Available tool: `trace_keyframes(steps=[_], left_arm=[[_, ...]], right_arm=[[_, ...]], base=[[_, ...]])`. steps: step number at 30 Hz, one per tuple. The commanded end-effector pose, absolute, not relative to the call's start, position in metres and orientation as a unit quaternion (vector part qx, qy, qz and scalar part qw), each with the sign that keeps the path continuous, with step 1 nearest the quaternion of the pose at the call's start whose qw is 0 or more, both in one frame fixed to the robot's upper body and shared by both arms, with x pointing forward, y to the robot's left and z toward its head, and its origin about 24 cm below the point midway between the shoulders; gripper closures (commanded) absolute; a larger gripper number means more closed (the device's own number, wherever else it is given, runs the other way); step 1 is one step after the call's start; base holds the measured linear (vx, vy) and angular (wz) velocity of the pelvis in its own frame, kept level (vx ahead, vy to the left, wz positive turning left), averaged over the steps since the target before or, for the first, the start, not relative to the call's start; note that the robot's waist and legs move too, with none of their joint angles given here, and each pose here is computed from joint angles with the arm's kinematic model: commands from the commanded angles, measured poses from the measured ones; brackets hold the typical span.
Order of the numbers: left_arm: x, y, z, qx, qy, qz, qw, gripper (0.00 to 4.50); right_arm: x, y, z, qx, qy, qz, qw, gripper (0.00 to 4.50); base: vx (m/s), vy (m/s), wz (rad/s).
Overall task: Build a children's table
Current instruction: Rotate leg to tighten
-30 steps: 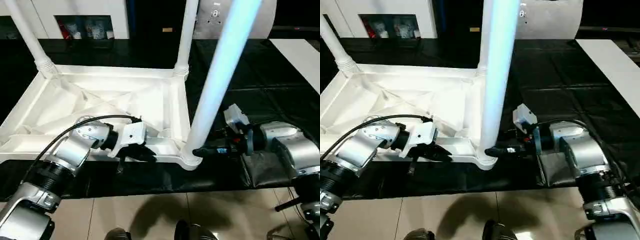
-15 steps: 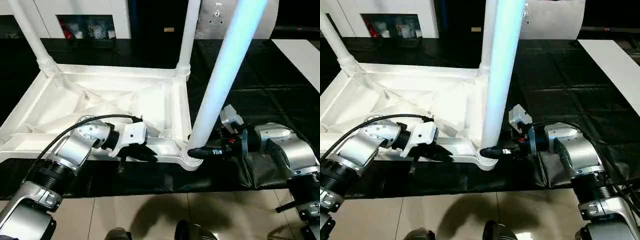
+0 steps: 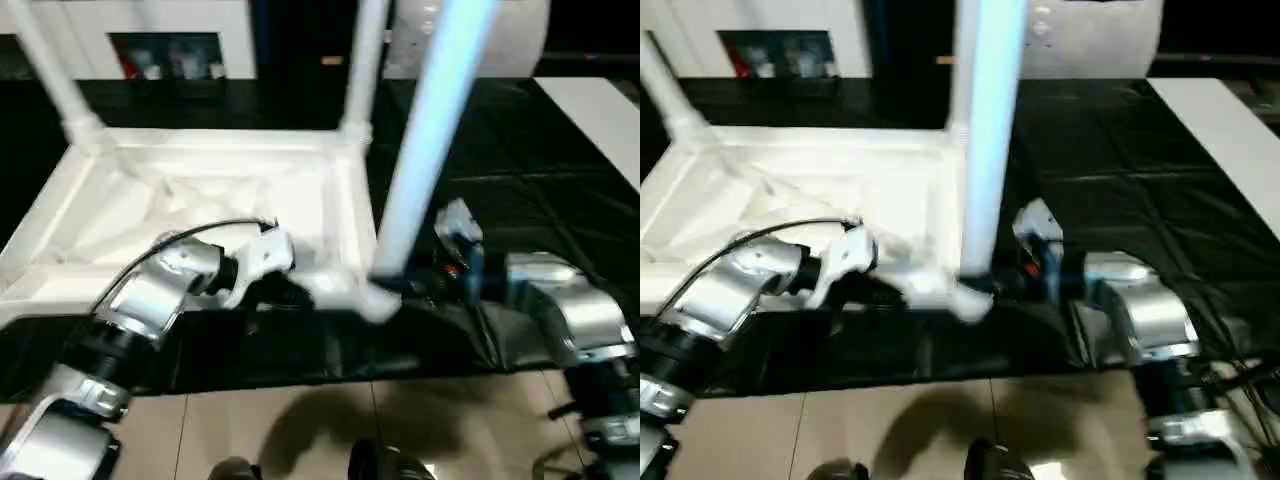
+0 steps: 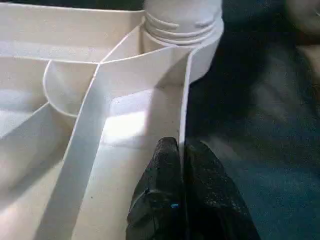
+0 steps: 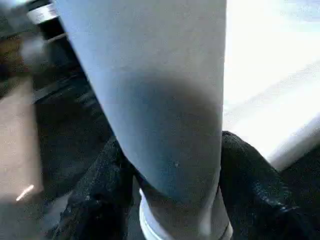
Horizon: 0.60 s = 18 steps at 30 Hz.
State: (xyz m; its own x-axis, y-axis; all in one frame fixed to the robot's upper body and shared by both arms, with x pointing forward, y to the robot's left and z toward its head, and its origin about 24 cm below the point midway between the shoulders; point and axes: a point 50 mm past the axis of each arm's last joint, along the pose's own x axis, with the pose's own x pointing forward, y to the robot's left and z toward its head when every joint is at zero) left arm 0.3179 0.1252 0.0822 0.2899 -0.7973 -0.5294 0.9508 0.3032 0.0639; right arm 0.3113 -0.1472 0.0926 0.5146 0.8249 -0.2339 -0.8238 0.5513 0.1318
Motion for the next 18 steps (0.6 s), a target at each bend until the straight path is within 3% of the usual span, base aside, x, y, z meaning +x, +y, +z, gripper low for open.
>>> trace_keyframes(steps=[1, 3, 4, 9, 10, 11, 14, 16, 18], left_arm=[[0.321, 0.099, 0.091, 0.147, 0.171, -0.523, 0.822, 4.5], [0.321, 0.096, 0.091, 0.144, 0.173, -0.513, 0.828, 4.5], [0.325, 0.087, 0.091, 0.123, 0.172, -0.475, 0.854, 4.5], [0.333, 0.072, 0.093, 0.108, 0.168, -0.412, 0.889, 4.5], [0.333, 0.068, 0.094, 0.115, 0.168, -0.407, 0.89, 4.5], [0.333, 0.068, 0.094, 0.116, 0.168, -0.407, 0.89, 4.5], [0.332, 0.069, 0.094, 0.133, 0.17, -0.412, 0.885, 4.5], [0.331, 0.071, 0.094, 0.14, 0.169, -0.417, 0.882, 4.5], [0.329, 0.076, 0.093, 0.148, 0.166, -0.434, 0.873, 4.5]], right_arm=[[0.312, -0.114, 0.085, 0.023, 0.155, 0.443, 0.883, 2.45], [0.314, -0.11, 0.085, 0.027, 0.159, 0.425, 0.891, 2.46], [0.32, -0.102, 0.083, 0.038, 0.166, 0.361, 0.917, 2.48], [0.329, -0.084, 0.081, 0.039, 0.149, 0.306, 0.94, 2.49], [0.329, -0.08, 0.084, 0.04, 0.13, 0.307, 0.942, 1.95], [0.329, -0.08, 0.084, 0.039, 0.128, 0.307, 0.942, 1.83], [0.327, -0.079, 0.09, 0.041, 0.111, 0.312, 0.943, 1.77], [0.326, -0.083, 0.092, 0.039, 0.105, 0.319, 0.941, 1.37], [0.325, -0.093, 0.094, 0.029, 0.093, 0.33, 0.939, 1.33]], base=[[0.0, 0.0, 0.0], [0.0, 0.0, 0.0], [0.0, 0.0, 0.0], [0.0, 0.0, 0.0], [0.0, 0.0, 0.0], [0.0, 0.0, 0.0], [0.0, 0.0, 0.0], [0.0, 0.0, 0.0], [0.0, 0.0, 0.0]])
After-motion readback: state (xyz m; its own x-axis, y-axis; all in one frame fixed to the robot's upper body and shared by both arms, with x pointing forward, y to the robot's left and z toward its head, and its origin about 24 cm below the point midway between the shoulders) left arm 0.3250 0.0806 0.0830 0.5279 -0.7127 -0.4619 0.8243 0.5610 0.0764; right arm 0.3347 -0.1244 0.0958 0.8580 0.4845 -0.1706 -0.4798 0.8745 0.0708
